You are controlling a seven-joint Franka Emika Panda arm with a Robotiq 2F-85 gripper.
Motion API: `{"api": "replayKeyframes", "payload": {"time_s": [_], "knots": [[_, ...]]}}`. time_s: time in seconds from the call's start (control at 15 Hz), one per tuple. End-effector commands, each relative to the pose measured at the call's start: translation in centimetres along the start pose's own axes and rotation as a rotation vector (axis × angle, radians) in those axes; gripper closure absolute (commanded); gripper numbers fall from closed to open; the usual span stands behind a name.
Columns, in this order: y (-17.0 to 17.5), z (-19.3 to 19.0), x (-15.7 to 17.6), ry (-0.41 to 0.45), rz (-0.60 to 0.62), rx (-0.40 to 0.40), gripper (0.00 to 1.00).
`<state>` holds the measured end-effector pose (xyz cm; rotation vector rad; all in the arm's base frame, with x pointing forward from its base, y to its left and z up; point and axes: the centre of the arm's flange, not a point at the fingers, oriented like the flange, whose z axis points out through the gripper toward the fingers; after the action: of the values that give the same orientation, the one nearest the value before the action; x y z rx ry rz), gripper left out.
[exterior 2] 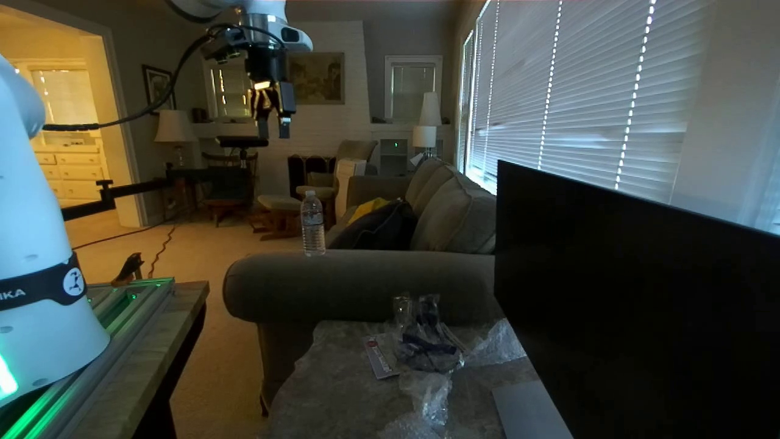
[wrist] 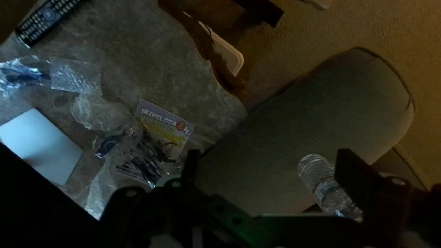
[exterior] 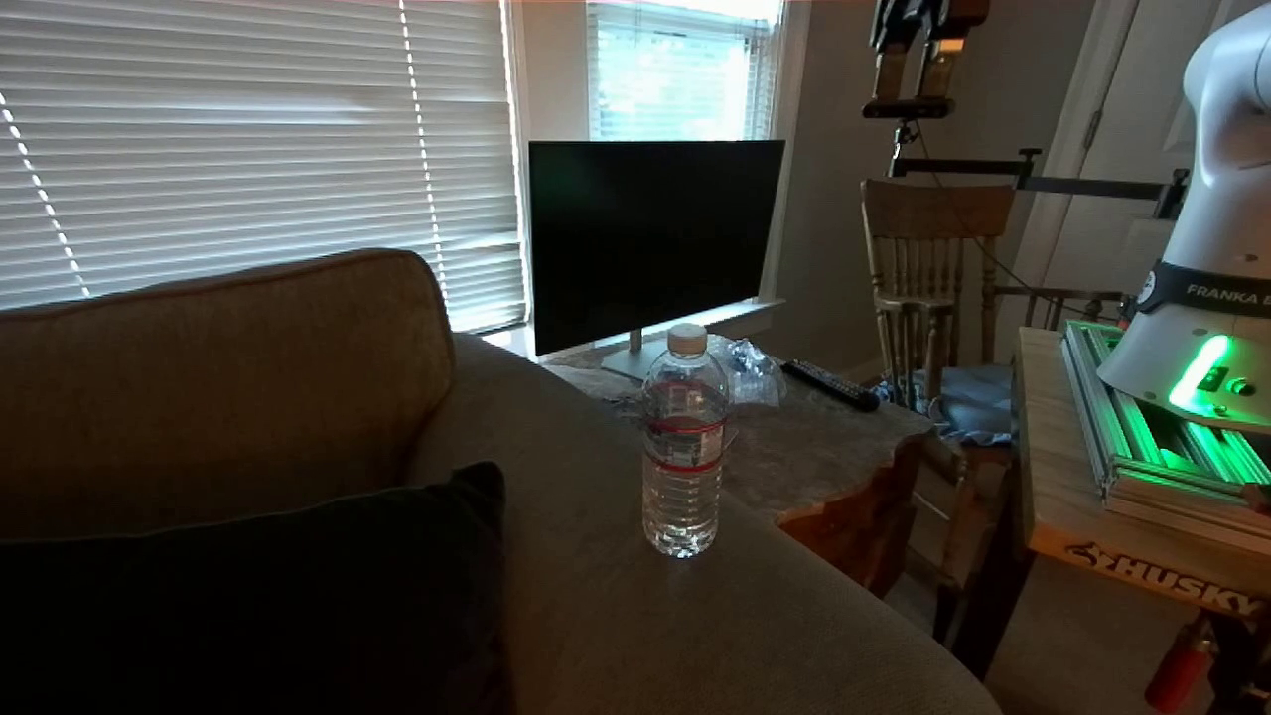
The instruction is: Put the bottle on the tv stand
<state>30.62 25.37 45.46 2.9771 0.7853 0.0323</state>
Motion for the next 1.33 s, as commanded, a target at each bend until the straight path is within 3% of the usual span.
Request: {"api": "replayKeyframes", "payload": {"time_s": [0.0,0.87,0.93,1.0,1.27], "knots": [[-2.9,0.2,3.0,0.031,-0.070,0.045,0.00],[-11.0,2.8,9.5,0.050,-0.257,0.101,0.00],[-11.4,3.2,9.8,0.052,-0.255,0.106,0.00],[-10.1,2.4,8.1,0.047,-0.246,0.090,0.00],[-10.7,3.4,8.9,0.042,-0.253,0.105,0.00]]}}
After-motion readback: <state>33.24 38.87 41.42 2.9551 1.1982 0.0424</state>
